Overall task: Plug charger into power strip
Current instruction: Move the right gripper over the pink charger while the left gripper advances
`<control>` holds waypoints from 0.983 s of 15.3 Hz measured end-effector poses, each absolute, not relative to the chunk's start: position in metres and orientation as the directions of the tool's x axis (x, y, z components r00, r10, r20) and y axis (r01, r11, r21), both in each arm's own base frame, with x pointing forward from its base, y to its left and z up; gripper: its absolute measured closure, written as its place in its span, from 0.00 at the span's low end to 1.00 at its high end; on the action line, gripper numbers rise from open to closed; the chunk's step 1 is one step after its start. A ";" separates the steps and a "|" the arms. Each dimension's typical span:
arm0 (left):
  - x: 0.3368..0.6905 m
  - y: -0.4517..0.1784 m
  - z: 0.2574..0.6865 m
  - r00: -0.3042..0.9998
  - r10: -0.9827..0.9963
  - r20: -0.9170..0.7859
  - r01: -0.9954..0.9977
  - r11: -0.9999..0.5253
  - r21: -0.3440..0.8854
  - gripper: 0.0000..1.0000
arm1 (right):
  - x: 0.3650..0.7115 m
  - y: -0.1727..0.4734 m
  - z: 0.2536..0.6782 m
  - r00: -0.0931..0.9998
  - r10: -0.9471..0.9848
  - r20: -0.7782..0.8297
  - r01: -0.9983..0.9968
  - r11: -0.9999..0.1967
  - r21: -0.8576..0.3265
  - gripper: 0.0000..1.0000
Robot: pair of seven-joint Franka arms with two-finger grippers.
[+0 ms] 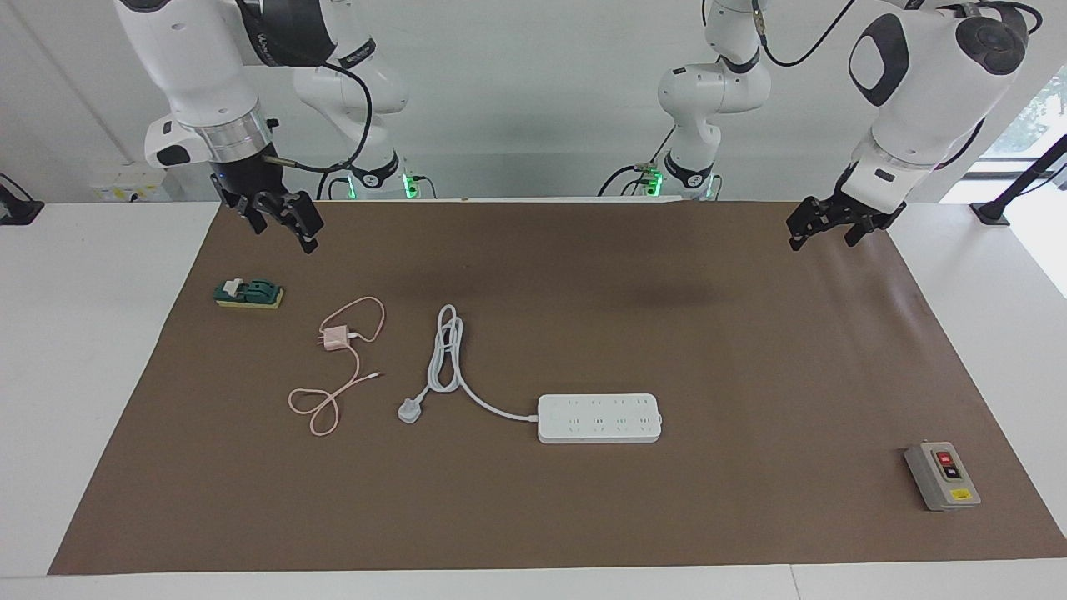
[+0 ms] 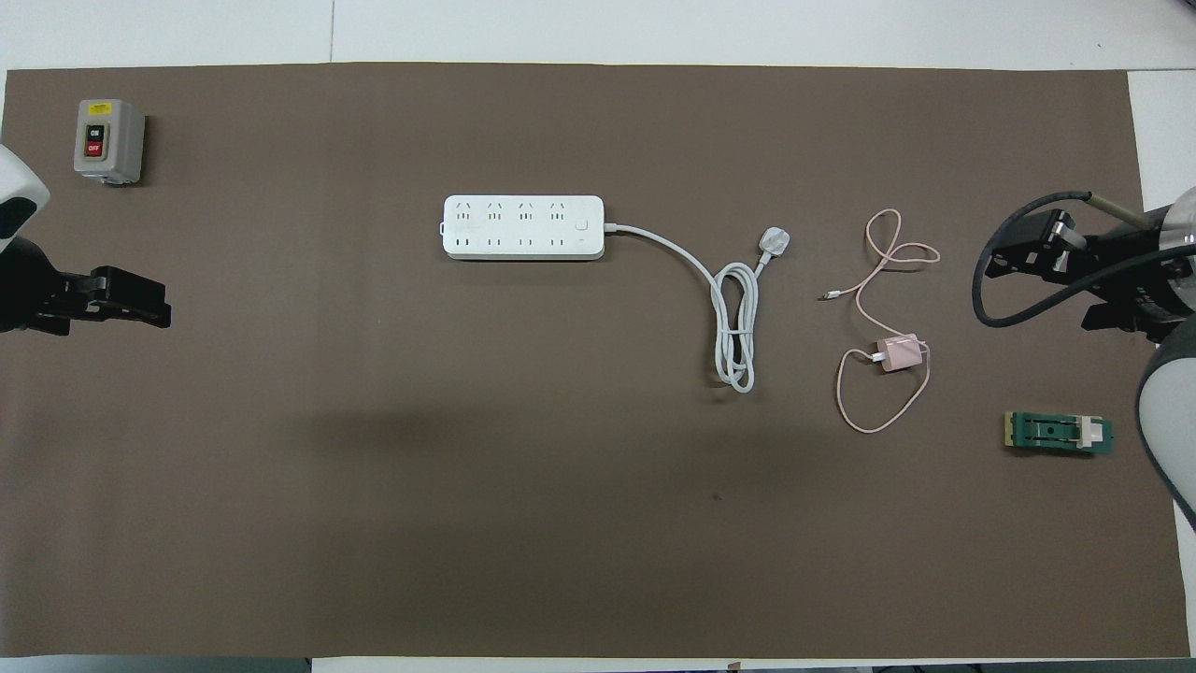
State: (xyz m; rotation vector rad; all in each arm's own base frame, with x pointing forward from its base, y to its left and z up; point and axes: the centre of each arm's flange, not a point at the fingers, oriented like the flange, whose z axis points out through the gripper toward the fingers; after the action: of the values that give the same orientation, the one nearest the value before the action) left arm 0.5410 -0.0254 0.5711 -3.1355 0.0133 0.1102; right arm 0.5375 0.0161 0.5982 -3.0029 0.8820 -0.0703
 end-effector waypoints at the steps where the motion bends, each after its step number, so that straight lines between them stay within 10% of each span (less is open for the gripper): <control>1: 0.541 -0.027 0.571 0.997 -0.014 -0.070 -0.014 -1.000 -0.004 0.00 | 0.538 0.012 0.598 0.819 -0.573 0.039 -0.572 -0.820 -0.024 0.00; 6: 0.536 -0.045 0.567 0.992 -0.072 -0.101 -0.070 -0.997 0.018 0.00 | 0.538 0.006 0.597 0.771 -0.635 0.035 -0.635 -0.772 -0.026 0.00; 15: 0.562 -0.054 0.502 0.977 -0.156 -0.145 -0.058 -0.851 0.522 0.00 | 0.538 0.002 0.587 0.400 -0.916 0.010 -0.916 -0.400 -0.020 0.00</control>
State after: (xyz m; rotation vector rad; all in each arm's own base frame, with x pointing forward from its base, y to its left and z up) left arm 0.5621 -0.0540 0.5015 -3.6593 0.2136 0.3490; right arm 0.5384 0.0016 0.5871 -2.6195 1.7146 -0.0303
